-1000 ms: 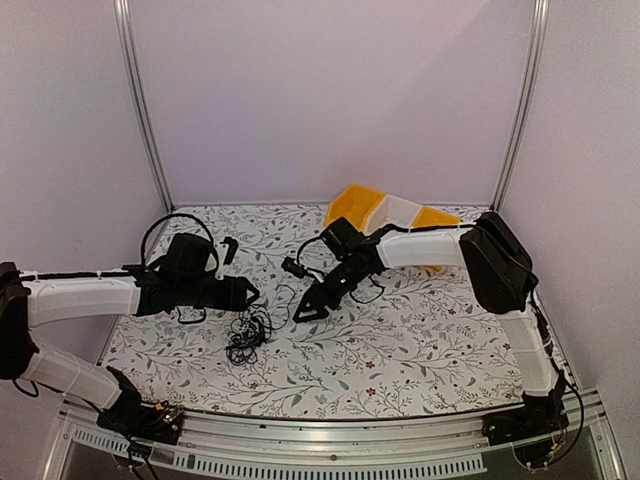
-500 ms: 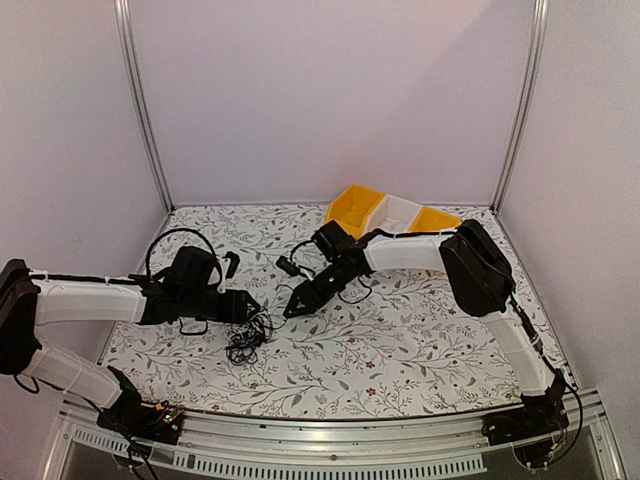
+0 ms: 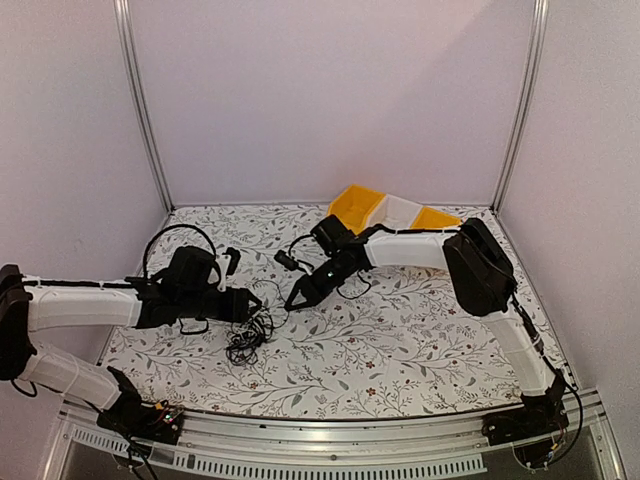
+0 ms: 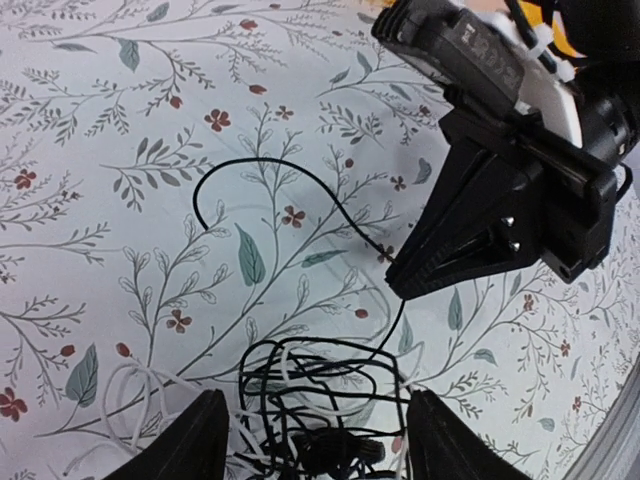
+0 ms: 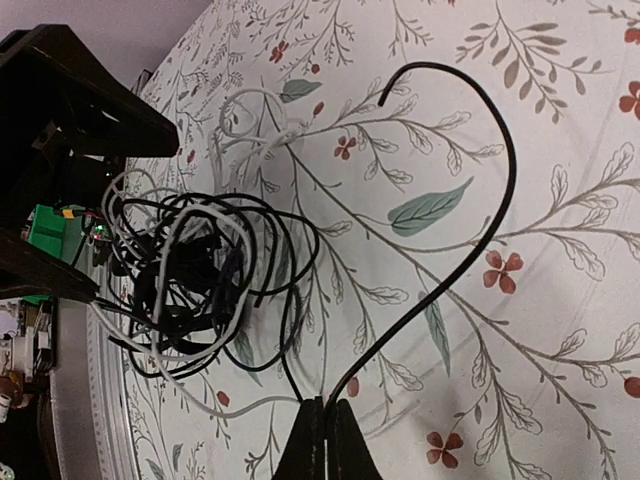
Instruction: Untangle the cables
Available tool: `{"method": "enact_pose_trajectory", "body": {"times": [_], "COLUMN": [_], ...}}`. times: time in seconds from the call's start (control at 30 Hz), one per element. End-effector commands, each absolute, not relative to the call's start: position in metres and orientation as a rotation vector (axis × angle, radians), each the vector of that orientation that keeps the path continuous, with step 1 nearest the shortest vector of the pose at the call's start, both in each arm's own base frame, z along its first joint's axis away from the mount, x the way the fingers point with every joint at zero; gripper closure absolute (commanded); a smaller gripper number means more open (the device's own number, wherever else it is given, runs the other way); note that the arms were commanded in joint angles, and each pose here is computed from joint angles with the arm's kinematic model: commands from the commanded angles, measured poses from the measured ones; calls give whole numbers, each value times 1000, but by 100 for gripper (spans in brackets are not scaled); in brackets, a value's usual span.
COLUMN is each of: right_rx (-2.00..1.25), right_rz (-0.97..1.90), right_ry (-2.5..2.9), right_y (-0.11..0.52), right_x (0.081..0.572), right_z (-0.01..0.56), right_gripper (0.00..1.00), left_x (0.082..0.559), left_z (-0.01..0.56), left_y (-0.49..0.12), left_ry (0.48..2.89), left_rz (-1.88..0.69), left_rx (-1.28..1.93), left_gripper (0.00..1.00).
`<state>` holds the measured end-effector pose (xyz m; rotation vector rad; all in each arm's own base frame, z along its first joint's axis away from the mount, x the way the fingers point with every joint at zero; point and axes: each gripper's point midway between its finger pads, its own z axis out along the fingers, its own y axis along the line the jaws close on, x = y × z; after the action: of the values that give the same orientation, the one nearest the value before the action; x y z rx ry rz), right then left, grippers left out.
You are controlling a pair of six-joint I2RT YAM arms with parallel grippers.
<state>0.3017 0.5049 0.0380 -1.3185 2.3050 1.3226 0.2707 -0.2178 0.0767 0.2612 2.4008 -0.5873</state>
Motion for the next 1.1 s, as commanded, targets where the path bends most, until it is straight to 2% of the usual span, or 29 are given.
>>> {"method": "enact_pose_trajectory", "body": {"times": [0.0, 0.17, 0.3, 0.47, 0.6, 0.73, 0.83, 0.9, 1.07], "right_rx": [-1393, -1437, -1442, -1443, -1444, -1456, -1477, -1498, -1465], "right_rz": [1328, 1348, 1374, 1394, 1402, 1421, 1405, 1342, 1165], "right_ry": [2023, 1886, 1809, 1743, 1712, 1665, 1608, 1541, 1376], "right_y": [509, 500, 492, 485, 482, 479, 472, 464, 424], "right_x": [303, 288, 277, 266, 263, 256, 249, 248, 249], "right_z": [143, 203, 238, 270, 284, 302, 324, 343, 410], "right_gripper": [100, 100, 100, 100, 100, 100, 100, 100, 100], "left_x": [280, 267, 247, 237, 247, 272, 287, 294, 303], "left_z": [130, 183, 206, 208, 196, 177, 158, 141, 96], "left_y": [-228, -236, -245, -259, -279, -288, -290, -294, -299], "left_ry": [2164, 1905, 1730, 1617, 1623, 1652, 1652, 1682, 1786], "left_rz": [-619, -677, -751, -717, -639, -519, -427, -398, -340], "left_rx": [296, 369, 452, 517, 566, 541, 535, 544, 567], "left_gripper": [38, 38, 44, 40, 41, 50, 72, 79, 81]}}
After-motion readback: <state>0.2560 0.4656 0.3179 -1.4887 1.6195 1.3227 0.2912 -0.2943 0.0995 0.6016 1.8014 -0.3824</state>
